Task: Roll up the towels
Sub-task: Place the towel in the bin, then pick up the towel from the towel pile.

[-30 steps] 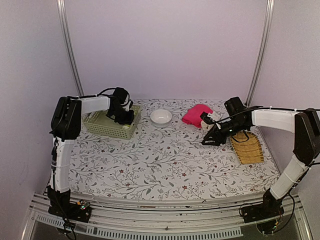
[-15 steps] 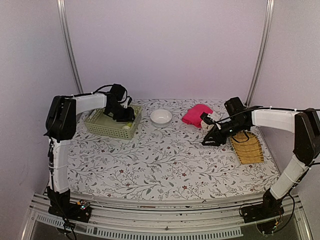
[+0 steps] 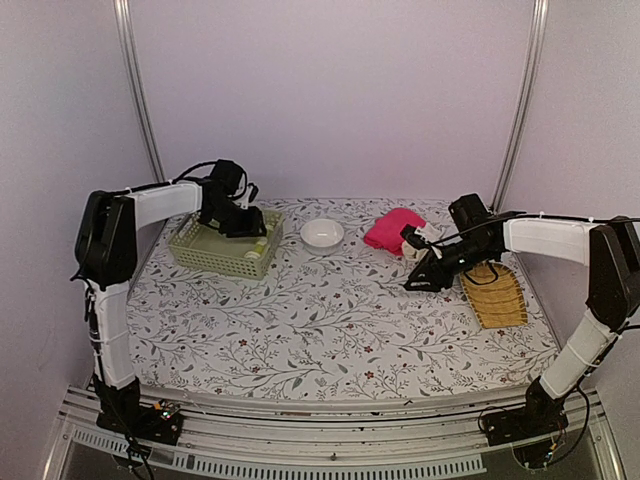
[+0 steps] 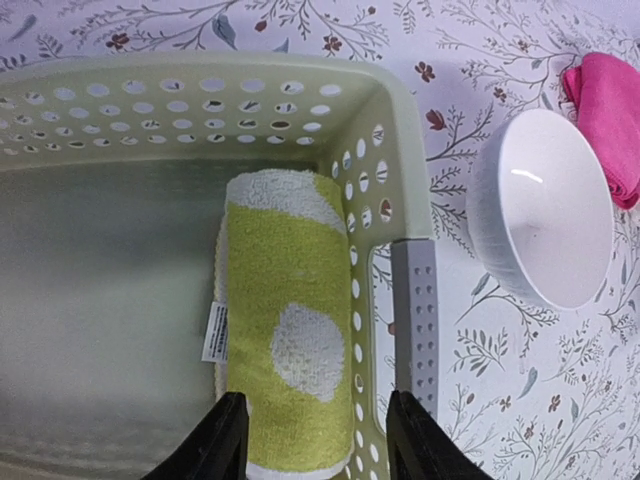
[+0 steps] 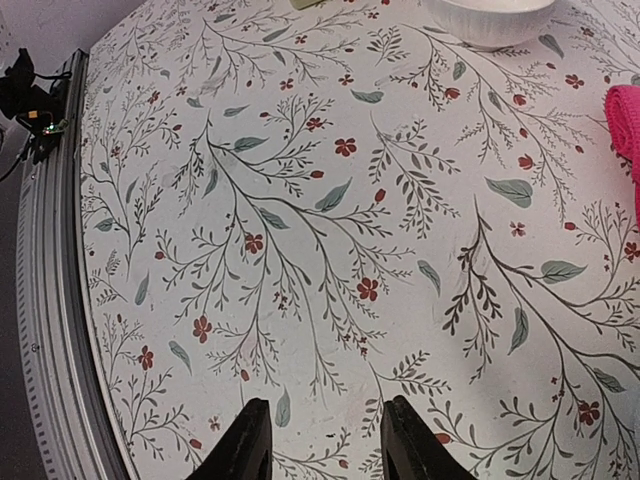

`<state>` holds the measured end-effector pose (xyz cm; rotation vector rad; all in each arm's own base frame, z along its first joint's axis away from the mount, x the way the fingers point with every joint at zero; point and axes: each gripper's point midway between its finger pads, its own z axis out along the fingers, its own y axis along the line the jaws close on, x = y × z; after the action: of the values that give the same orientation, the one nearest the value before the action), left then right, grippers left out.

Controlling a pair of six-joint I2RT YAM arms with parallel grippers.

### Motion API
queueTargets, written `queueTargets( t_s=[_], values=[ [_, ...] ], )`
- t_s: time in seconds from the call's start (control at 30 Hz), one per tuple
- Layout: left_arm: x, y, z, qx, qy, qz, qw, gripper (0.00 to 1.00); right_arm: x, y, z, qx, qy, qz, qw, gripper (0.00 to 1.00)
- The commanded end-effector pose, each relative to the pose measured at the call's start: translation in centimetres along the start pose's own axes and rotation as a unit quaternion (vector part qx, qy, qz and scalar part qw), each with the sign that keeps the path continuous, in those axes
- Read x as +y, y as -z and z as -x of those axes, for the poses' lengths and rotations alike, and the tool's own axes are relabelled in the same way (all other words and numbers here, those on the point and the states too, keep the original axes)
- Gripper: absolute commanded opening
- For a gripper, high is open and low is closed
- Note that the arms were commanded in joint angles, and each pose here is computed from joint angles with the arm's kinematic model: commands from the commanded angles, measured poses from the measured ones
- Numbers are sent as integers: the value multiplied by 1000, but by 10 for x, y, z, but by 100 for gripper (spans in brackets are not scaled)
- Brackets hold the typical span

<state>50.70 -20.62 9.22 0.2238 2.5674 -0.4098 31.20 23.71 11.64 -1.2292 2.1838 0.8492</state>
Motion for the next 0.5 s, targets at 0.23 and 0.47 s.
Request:
queueTargets(
  t_s=[0.23, 0.47],
  values=[
    [-117, 136, 13, -170, -166, -51, 970, 49, -124, 57, 13, 16, -75, -206, 976, 40],
    [-199, 172, -53, -223, -292, -124, 922, 98, -179, 74, 16, 28, -116, -266, 957, 42]
  ],
)
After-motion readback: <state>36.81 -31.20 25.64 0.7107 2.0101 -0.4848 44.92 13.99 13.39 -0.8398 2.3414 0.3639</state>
